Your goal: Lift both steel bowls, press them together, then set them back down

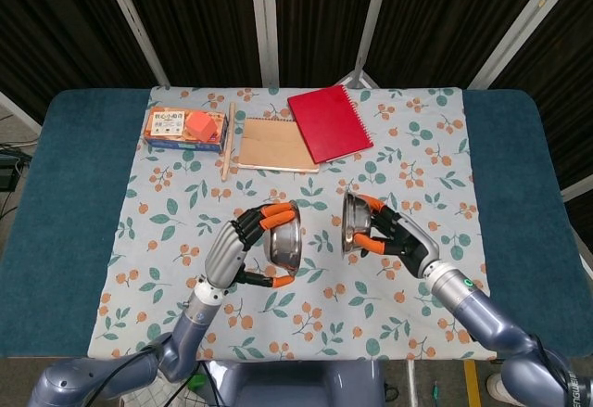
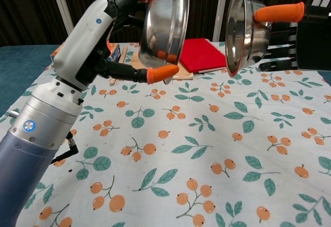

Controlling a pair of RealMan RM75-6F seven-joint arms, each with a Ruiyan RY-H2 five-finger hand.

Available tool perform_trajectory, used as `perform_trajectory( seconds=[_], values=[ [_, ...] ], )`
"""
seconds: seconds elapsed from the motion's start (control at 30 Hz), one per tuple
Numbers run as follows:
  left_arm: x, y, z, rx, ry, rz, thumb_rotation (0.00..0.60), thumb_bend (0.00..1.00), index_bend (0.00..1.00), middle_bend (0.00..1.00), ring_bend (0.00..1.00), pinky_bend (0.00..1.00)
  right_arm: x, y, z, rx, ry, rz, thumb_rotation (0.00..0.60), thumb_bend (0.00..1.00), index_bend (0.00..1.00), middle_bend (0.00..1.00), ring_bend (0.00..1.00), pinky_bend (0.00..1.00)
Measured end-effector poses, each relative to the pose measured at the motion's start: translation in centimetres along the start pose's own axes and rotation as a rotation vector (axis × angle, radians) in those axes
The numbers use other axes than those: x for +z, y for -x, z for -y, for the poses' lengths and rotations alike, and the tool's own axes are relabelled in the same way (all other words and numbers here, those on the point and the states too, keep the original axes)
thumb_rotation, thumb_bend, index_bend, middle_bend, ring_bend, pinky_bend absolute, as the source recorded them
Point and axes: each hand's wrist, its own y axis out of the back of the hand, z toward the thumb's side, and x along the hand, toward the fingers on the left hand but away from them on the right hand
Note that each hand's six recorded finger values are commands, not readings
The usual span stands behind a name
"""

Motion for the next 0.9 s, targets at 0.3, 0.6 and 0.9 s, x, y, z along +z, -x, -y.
perform_trajectory(
  seconds=[0.3,0.6,0.9],
  values=[
    [0.2,0.3,1.5,-0.023,-0.018,0.015,0.6,0.33,0.47,0.6,0.46,0.71,-0.4,0.1,2.7,0.07,-0.001,0.01,0.6,0.41,0.83,0.75,0.63,0.54],
    [1.0,-0.5,3.5,-0.037,0.037,0.019,0.6,0.33,0.46,0.6,0.46,0.71,-1.0,-0.1,5.6,0.119,0.012,0.008,0.6,0.41,0.83,0.75,0.63,0.53],
    [1.4,0.4,2.8,-0.02,0.055,0.057,0.6,0.33,0.47,0.6,0.46,0.71,-0.4,-0.3,5.8,0.09,0.029,-0.014,0.6,0.41,0.83,0.75,0.63,0.53]
  ],
)
